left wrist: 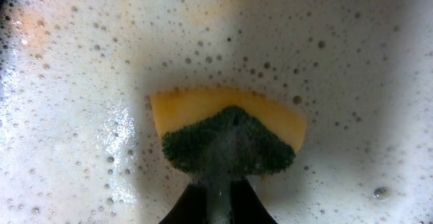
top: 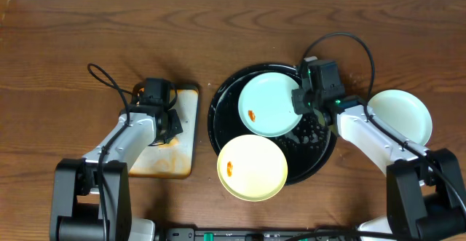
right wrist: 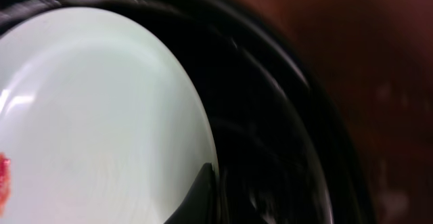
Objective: Clean dirty plates on tray and stack at the side
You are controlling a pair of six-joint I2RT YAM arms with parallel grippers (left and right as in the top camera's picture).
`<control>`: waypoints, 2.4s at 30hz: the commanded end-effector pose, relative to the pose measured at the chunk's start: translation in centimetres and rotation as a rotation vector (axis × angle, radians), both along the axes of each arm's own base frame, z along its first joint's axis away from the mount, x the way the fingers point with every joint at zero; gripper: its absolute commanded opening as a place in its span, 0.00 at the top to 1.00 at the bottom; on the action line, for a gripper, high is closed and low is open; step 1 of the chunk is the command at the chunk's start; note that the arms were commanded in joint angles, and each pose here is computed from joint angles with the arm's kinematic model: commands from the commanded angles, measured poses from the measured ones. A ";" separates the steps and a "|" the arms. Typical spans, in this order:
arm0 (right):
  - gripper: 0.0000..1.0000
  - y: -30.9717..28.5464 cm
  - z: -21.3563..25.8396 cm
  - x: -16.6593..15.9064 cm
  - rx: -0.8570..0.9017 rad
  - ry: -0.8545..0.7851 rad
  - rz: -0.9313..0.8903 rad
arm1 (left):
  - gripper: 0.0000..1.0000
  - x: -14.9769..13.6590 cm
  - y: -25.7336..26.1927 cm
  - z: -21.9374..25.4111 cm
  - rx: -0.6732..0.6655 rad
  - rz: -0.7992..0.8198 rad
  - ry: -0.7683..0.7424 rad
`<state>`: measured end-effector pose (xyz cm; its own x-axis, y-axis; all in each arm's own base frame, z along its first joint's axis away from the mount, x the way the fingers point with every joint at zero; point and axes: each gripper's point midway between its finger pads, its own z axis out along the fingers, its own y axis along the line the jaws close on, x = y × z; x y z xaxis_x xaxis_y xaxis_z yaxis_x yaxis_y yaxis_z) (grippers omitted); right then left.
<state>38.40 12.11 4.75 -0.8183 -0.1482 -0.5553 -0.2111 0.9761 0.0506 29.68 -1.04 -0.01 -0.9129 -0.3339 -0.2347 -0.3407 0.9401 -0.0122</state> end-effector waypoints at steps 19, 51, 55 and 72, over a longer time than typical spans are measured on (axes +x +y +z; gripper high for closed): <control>0.75 -3.2 -1.3 -0.6 0.040 0.060 -0.374 | 0.92 -1.1 0.2 -1.6 0.007 -0.002 0.055; 0.66 -2.9 -1.3 -1.0 0.014 0.088 -0.147 | 0.93 1.0 -1.0 5.6 -0.016 -0.188 -0.066; 0.66 -2.8 -1.3 -1.1 0.018 0.095 -0.143 | 0.93 0.7 -1.2 4.4 -0.016 -0.196 -0.044; 0.67 -3.0 -1.8 -2.0 0.007 0.132 -0.143 | 0.92 -2.7 -0.9 -0.1 -0.021 -0.174 0.174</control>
<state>36.37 9.25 2.80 -0.8988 -0.0143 -0.4381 -0.0535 0.9956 0.0773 28.07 -1.93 0.56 -0.9800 -0.1684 -0.1061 -0.1699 0.9855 0.0046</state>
